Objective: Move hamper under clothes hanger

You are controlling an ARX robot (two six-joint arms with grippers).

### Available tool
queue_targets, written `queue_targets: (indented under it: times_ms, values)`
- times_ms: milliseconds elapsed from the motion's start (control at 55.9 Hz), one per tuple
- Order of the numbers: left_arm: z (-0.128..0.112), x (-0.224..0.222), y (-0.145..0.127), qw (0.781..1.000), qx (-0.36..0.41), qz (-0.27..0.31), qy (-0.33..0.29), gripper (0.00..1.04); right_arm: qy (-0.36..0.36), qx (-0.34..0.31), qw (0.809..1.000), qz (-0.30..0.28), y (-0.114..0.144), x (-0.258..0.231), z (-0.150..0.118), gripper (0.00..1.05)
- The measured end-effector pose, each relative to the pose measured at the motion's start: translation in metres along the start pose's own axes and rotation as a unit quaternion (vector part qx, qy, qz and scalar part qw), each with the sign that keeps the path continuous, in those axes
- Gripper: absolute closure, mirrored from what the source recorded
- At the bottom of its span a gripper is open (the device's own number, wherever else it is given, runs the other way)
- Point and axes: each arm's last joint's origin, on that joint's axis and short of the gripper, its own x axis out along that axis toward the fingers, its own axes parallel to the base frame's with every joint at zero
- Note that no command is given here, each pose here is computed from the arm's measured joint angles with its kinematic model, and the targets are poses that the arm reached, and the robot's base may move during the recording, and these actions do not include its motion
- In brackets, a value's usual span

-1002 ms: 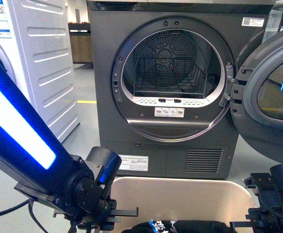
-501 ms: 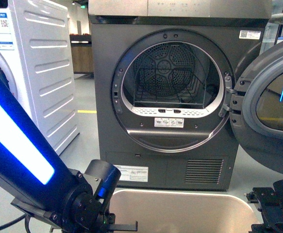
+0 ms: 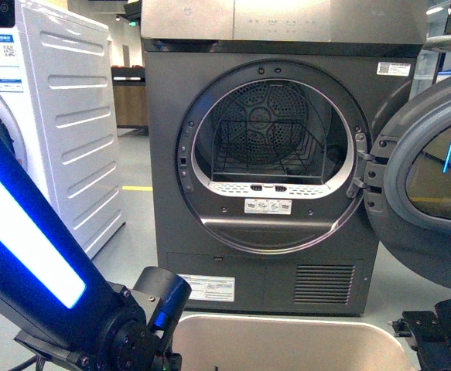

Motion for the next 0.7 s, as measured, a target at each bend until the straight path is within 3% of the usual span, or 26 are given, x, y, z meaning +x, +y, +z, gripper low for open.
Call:
queue_targets:
  times_ms: [233,698]
  values:
    - [0.003,0.001,0.012,1.000,-0.011,0.013,-0.001,1.01,-0.001,-0.009,1.000,0.017,0.009,0.000,0.000,1.02]
    - [0.004,-0.005,-0.004,1.000,0.001,-0.007,-0.008,1.01,0.000,0.004,1.000,-0.004,-0.004,0.000,-0.001,1.02]
